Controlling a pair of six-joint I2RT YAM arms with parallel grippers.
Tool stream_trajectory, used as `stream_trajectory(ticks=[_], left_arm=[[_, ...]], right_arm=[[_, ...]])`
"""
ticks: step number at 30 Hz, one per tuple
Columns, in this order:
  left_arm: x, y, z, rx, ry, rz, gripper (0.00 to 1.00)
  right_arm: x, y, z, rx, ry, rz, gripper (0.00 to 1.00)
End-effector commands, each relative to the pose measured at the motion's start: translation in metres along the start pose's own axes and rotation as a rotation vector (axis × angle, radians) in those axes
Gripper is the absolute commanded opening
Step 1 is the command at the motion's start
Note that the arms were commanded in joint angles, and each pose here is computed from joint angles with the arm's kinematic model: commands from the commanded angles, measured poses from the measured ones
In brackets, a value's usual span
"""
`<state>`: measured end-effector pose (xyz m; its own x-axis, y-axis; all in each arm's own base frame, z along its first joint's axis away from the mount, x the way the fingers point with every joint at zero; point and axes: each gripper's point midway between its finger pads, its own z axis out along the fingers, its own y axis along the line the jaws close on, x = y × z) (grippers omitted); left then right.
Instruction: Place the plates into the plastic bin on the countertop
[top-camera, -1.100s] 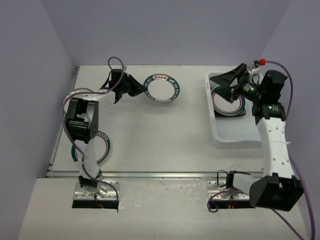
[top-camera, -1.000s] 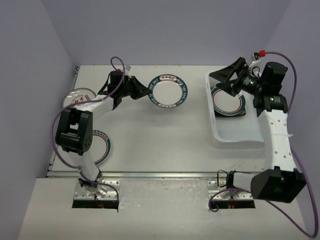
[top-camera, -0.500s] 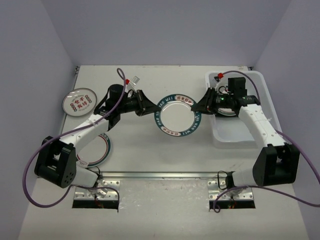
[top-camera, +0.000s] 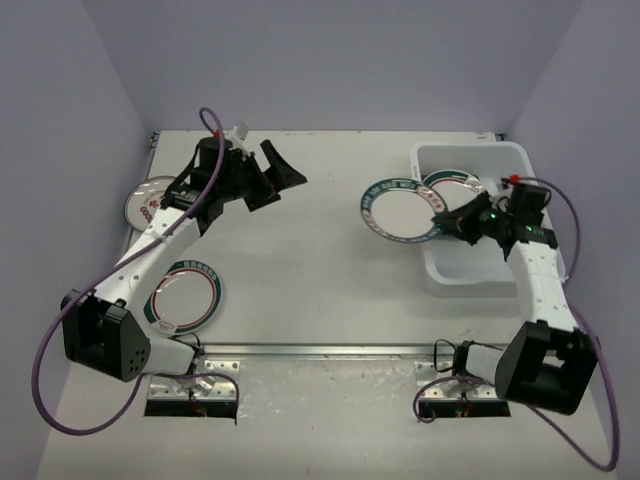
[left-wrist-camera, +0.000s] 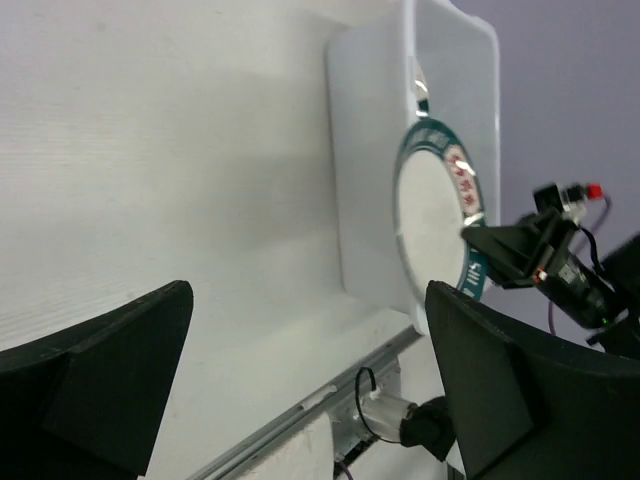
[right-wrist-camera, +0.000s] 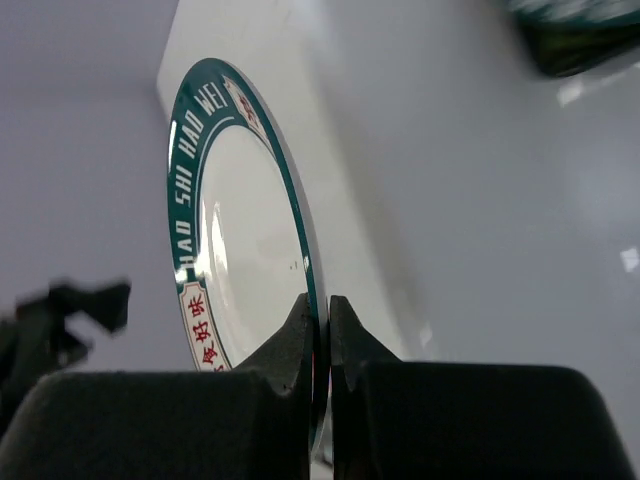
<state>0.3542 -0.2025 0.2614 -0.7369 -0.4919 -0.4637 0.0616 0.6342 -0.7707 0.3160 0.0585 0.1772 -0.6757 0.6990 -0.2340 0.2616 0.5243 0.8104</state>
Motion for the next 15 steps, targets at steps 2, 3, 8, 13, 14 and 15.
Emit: stream_trajectory(ticks=[2, 3, 8, 13, 14, 15], left_arm=[[-0.004, 0.065, -0.043, -0.215, -0.05, -0.006, 1.0], [-0.001, 0.069, -0.048, -0.231, -0.048, -0.002, 1.0], [0.018, 0.087, -0.054, -0.287, 0.019, 0.024, 1.0], [0.032, 0.091, -0.054, -0.274, 0.069, 0.026, 1.0], [0.031, 0.09, -0.054, -0.274, 0.07, 0.032, 1.0], [0.029, 0.09, -0.055, -0.278, 0.067, 0.042, 1.0]], right_arm=[[-0.099, -0.063, -0.062, 0.194, -0.624, 0.402, 0.0], [-0.106, -0.074, -0.069, 0.238, -0.669, 0.458, 0.0], [-0.133, -0.125, -0.077, 0.38, -0.882, 0.619, 0.0], [-0.151, -0.131, -0.049, 0.35, -0.857, 0.601, 0.0], [-0.155, -0.132, -0.043, 0.351, -0.85, 0.585, 0.0], [-0.161, -0.13, -0.037, 0.349, -0.838, 0.555, 0.0]])
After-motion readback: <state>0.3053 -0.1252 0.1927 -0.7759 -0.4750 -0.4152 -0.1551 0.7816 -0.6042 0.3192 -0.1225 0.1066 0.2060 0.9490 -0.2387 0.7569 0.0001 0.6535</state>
